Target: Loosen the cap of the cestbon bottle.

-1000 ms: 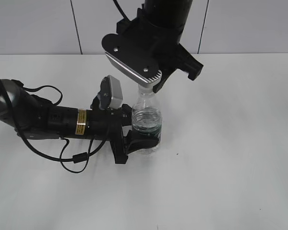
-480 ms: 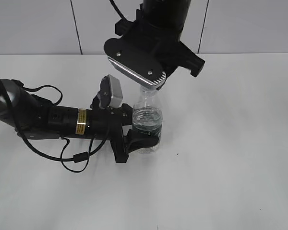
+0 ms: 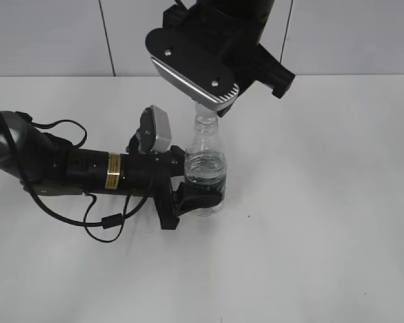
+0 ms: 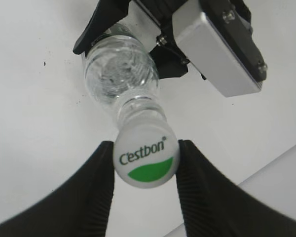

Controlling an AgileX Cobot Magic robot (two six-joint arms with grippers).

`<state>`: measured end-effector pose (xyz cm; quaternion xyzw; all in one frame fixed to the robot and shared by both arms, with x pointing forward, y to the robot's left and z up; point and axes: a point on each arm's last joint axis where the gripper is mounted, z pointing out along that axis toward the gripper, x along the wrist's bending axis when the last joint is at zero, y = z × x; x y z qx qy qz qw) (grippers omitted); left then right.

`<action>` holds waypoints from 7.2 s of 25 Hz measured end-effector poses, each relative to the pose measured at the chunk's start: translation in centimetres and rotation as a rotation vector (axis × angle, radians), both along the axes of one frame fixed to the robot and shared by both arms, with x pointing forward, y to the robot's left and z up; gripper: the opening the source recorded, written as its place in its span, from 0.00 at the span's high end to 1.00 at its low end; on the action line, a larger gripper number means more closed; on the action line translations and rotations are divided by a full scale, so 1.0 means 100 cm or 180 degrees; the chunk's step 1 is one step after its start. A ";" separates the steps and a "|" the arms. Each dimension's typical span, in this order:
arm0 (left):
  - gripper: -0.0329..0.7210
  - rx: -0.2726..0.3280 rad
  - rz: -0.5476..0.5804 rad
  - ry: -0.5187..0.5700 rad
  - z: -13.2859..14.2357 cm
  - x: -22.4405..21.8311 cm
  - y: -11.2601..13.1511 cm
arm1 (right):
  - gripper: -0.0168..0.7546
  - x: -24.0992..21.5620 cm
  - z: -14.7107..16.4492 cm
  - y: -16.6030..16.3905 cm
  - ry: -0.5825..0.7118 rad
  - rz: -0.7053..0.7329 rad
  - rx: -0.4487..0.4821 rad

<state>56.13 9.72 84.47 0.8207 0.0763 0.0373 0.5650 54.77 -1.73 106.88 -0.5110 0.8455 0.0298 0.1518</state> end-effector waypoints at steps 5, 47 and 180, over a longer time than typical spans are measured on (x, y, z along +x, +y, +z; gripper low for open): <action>0.41 0.0000 0.0003 0.0000 0.000 0.000 0.000 | 0.59 0.000 0.001 0.000 0.0104 -0.0479 0.0114; 0.41 -0.0001 0.0006 0.0001 0.000 0.000 0.000 | 0.59 0.068 -0.045 -0.150 0.1502 -0.6636 0.0996; 0.18 0.3086 0.3578 0.2303 0.161 -0.019 0.173 | 0.26 0.026 0.011 -0.239 0.0735 -0.7153 0.1667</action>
